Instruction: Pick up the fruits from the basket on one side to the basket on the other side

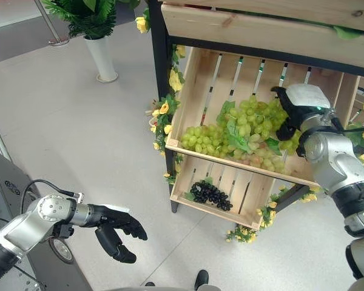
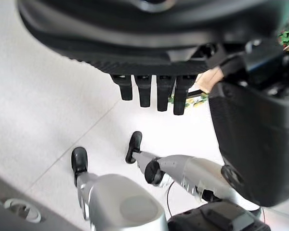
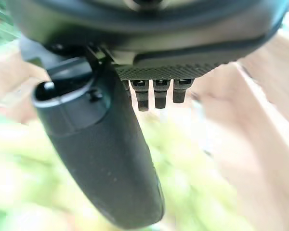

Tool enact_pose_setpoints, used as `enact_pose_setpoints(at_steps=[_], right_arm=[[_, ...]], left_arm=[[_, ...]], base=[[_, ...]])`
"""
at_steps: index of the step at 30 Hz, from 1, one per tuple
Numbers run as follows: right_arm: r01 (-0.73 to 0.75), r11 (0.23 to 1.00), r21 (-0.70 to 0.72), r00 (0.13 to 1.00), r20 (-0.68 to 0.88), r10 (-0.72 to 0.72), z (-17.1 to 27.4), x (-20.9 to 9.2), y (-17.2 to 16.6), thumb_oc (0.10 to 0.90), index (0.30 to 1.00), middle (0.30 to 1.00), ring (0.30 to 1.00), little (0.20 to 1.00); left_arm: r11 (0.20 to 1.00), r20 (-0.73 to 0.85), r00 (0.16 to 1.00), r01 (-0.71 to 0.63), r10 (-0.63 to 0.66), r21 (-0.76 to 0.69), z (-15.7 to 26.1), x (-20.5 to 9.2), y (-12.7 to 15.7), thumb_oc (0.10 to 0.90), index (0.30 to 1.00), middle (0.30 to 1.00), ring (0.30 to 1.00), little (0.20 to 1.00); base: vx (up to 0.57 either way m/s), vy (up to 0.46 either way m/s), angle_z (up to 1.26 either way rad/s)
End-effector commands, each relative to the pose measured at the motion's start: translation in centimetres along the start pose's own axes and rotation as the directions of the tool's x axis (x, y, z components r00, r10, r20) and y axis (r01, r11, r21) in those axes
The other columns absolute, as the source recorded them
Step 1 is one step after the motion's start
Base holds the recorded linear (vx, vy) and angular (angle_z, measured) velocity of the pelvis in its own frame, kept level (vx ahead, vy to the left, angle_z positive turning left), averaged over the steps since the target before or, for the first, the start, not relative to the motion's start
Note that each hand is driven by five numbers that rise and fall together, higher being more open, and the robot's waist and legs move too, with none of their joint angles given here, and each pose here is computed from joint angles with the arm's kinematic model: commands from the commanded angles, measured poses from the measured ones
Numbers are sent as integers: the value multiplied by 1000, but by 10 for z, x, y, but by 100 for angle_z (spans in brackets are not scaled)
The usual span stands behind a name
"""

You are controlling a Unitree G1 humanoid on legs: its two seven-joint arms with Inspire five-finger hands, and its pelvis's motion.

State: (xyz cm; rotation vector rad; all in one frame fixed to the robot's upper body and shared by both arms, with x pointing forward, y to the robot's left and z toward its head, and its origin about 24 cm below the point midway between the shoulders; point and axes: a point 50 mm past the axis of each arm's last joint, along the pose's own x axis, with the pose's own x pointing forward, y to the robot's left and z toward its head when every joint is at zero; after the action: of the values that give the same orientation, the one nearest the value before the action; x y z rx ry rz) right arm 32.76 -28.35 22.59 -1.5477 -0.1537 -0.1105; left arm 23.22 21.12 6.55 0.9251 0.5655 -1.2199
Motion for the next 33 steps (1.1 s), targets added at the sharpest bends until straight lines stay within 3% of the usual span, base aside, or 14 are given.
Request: enact_pose_setpoints(at_steps=[1, 9, 10, 18, 20, 22, 24, 25, 29, 33], right_arm=[[241, 966, -90, 969, 79, -234, 0, -11, -76, 800, 900, 900, 900, 900], [255, 965, -63, 962, 113, -247, 7, -18, -83, 800, 900, 900, 900, 900], [268, 907, 323, 925, 177, -337, 19, -38, -97, 800, 900, 900, 900, 900], [-49, 765, 642, 941, 286, -180, 33, -44, -54, 800, 900, 900, 900, 900], [-110, 700, 706, 929, 324, -181, 38, -44, -48, 800, 900, 900, 900, 900], [-212, 560, 801, 900, 383, -208, 49, -44, -39, 800, 900, 900, 900, 900], [-241, 502, 831, 889, 396, -229, 53, -45, -37, 800, 900, 900, 900, 900], [-316, 387, 866, 868, 429, -249, 60, -47, -29, 800, 900, 900, 900, 900], [-476, 129, 870, 834, 493, -246, 73, -57, -2, 800, 900, 900, 900, 900], [-580, -27, 814, 798, 560, -224, 84, -65, 22, 800, 900, 900, 900, 900]], left_arm=[[997, 31, 999, -28, 25, 73, 9, -20, 6, 800, 900, 900, 900, 900], [997, 29, 999, -42, 40, 59, 7, -22, 6, 800, 900, 900, 900, 900], [996, 43, 996, -85, 84, 20, 2, -21, 3, 800, 900, 900, 900, 900], [994, 60, 992, -107, 107, 1, 3, -16, 6, 800, 900, 900, 900, 900], [992, 69, 990, -126, 126, -8, 2, -15, 8, 800, 900, 900, 900, 900], [988, 88, 984, -155, 157, -26, 1, -9, 9, 800, 900, 900, 900, 900], [987, 94, 983, -158, 160, -29, 1, -7, 8, 800, 900, 900, 900, 900], [986, 104, 981, -163, 165, -33, 2, -4, 7, 800, 900, 900, 900, 900], [983, 114, 977, -177, 181, -43, -1, 2, 2, 800, 900, 900, 900, 900], [981, 131, 973, -187, 192, -51, -1, 5, -1, 800, 900, 900, 900, 900]], base=[[0, 0, 0], [2, 16, -2], [17, 140, -5], [11, 79, -5], [14, 84, 1], [23, 98, 0], [21, 83, 1], [28, 138, 2], [19, 130, 4], [18, 119, 9]])
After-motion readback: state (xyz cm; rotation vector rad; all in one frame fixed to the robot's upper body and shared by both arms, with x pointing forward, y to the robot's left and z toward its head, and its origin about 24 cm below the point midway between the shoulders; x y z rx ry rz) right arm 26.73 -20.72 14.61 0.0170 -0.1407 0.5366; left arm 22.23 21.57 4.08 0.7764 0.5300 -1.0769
